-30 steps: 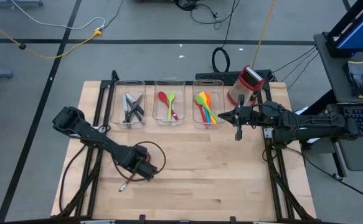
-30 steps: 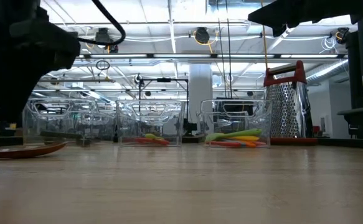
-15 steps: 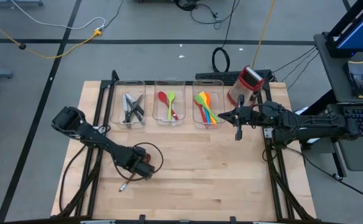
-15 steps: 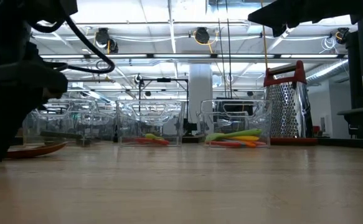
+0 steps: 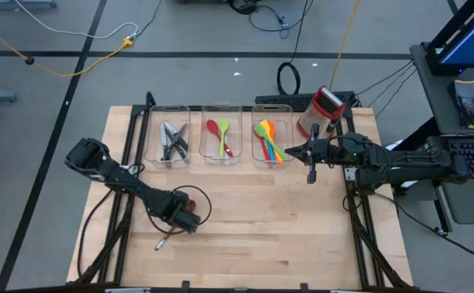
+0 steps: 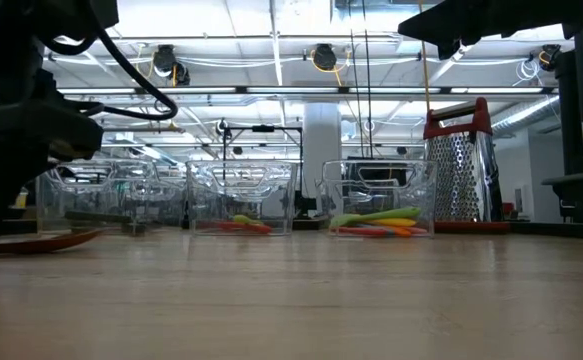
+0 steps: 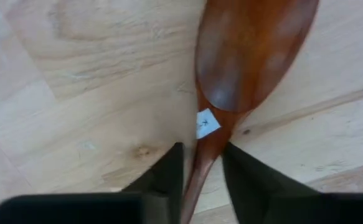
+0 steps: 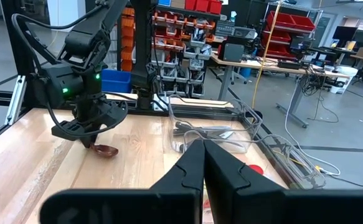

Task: Pick & Place Kitchen Items
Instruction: Put the brown wooden serving spoon into the middle transparent bin

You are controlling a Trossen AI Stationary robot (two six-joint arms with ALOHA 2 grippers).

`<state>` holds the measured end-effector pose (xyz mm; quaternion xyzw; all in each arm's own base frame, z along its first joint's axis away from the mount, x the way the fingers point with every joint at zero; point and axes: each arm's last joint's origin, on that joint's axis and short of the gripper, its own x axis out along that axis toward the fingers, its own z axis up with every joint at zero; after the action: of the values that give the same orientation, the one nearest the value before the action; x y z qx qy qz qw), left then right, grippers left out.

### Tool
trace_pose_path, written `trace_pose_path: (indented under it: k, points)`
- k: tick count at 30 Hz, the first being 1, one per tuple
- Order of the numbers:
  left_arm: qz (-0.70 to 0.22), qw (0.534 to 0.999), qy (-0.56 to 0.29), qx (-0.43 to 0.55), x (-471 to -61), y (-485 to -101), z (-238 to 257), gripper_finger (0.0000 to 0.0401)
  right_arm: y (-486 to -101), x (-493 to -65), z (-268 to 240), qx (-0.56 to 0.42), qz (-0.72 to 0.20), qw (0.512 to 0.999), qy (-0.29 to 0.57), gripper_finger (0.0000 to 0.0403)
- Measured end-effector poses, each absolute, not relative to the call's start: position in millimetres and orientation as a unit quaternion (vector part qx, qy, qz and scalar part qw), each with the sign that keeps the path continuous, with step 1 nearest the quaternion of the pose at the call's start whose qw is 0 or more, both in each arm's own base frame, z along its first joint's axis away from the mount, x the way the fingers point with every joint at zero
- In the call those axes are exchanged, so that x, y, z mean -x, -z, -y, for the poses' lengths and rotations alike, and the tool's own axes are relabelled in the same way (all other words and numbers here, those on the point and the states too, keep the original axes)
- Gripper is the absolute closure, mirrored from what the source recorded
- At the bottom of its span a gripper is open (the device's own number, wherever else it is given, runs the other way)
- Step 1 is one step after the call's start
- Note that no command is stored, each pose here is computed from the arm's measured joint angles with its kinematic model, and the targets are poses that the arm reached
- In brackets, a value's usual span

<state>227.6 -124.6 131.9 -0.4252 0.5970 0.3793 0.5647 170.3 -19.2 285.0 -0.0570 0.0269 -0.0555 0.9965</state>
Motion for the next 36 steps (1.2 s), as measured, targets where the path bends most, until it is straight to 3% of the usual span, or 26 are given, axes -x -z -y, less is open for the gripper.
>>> trace_pose_path:
  k: [5,7,36]
  points:
    - [-0.587,0.562,-0.39,0.433,-228,-132,124,0.0377,-285,-170,19,0.057,-0.027,0.996,0.056,0.0403]
    - [-0.58,0.554,-0.4,0.443,-229,-132,123,0.0388,-285,-170,19,0.057,-0.027,0.996,0.056,0.0403]
    - [-0.545,0.557,-0.409,0.475,-234,-142,125,0.0389,-285,-170,19,0.057,-0.027,0.996,0.055,0.0403]
